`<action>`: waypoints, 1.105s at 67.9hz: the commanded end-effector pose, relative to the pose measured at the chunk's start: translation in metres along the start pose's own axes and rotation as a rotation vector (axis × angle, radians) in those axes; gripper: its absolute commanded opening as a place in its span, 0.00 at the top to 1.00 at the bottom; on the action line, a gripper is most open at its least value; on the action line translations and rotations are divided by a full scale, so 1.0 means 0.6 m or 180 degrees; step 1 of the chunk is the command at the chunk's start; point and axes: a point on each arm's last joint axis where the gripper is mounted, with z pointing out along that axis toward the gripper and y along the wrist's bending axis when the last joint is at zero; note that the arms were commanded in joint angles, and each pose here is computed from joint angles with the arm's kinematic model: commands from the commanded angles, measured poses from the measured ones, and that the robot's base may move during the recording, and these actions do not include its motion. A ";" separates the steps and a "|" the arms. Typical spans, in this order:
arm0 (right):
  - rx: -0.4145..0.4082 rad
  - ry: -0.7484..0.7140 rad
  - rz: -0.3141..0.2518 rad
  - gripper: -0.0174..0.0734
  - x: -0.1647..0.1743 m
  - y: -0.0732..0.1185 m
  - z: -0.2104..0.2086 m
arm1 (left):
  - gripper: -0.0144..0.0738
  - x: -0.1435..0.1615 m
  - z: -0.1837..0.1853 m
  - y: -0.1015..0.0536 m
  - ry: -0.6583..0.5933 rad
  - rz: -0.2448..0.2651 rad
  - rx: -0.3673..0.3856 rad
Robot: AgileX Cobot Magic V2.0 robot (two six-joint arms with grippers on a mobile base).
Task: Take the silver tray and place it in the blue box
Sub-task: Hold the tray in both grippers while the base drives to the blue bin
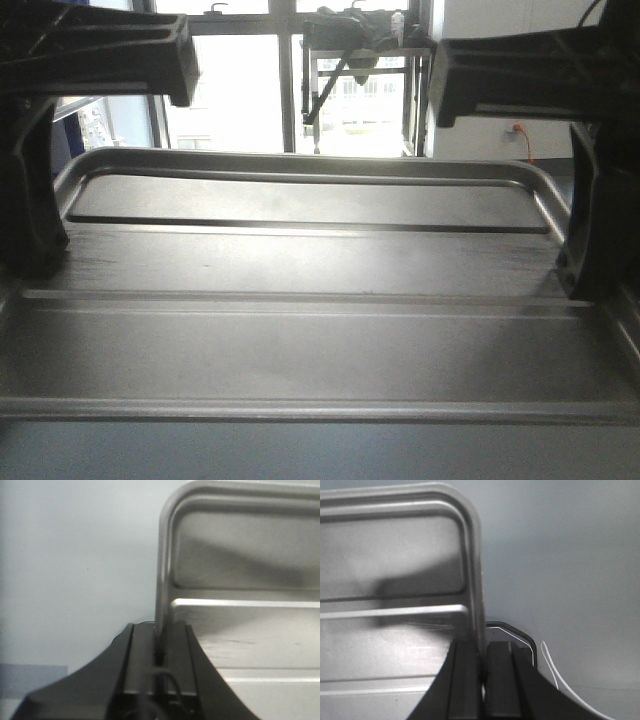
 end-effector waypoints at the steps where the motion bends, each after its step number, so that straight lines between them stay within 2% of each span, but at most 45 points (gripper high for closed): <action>1: -0.0275 -0.0246 0.0001 0.75 -0.015 0.009 -0.025 | 0.95 -0.007 -0.023 -0.005 -0.0133 -0.0006 0.0235; 75: -0.0277 -0.0247 0.0001 0.75 -0.015 0.009 -0.025 | 0.95 -0.008 -0.023 -0.005 -0.0149 0.0003 0.0229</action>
